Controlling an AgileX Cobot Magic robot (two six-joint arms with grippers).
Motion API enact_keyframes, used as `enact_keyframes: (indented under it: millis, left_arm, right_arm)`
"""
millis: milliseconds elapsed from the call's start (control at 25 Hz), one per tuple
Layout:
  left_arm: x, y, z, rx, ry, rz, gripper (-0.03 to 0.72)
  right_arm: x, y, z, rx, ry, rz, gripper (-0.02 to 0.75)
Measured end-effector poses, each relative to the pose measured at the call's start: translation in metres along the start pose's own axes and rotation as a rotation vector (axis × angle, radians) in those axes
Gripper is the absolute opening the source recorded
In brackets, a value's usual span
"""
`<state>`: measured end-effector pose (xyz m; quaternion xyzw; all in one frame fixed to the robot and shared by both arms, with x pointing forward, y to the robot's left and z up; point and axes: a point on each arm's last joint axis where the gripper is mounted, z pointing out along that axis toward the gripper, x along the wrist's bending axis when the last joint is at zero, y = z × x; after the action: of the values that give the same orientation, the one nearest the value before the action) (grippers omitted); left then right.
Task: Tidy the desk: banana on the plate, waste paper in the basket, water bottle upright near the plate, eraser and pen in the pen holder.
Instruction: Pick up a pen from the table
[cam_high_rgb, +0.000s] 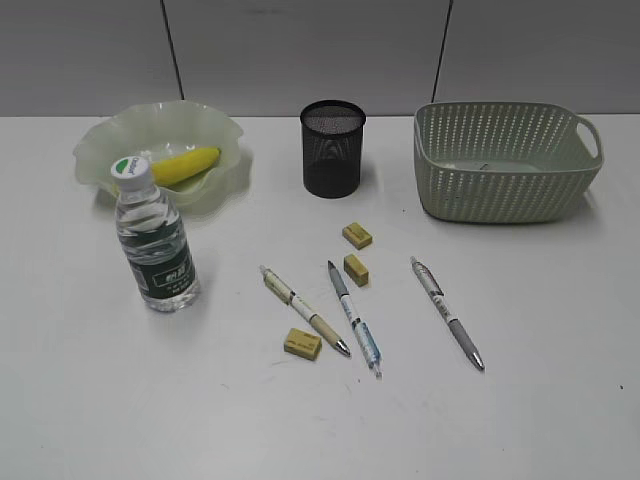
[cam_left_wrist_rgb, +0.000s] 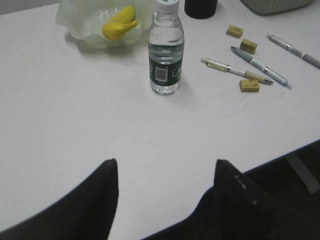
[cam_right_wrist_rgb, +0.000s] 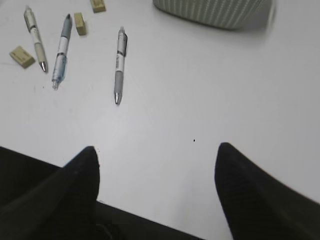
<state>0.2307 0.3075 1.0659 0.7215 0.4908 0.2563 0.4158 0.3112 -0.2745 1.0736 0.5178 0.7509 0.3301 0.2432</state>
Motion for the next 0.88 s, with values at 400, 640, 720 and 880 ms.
enact_keyframes:
  millis: [400, 640, 720, 880]
  left_arm:
    - [0.000, -0.002, -0.005, -0.101, -0.003, 0.000, 0.442]
    - [0.000, -0.003, 0.001, -0.117, -0.006, 0.001, 0.439]
    - [0.000, -0.003, 0.001, -0.121, -0.006, 0.001, 0.439]
    - [0.000, -0.003, 0.001, -0.121, -0.006, 0.001, 0.438]
  right_arm:
    - [-0.016, 0.079, 0.111, 0.366, 0.040, 0.017, 0.566]
    - [0.006, 0.107, 0.189, 0.502, 0.105, -0.064, 0.559]
    - [0.017, 0.111, 0.216, 0.546, 0.124, -0.083, 0.547]
    - [0.037, 0.114, 0.260, 0.611, 0.144, -0.099, 0.523]
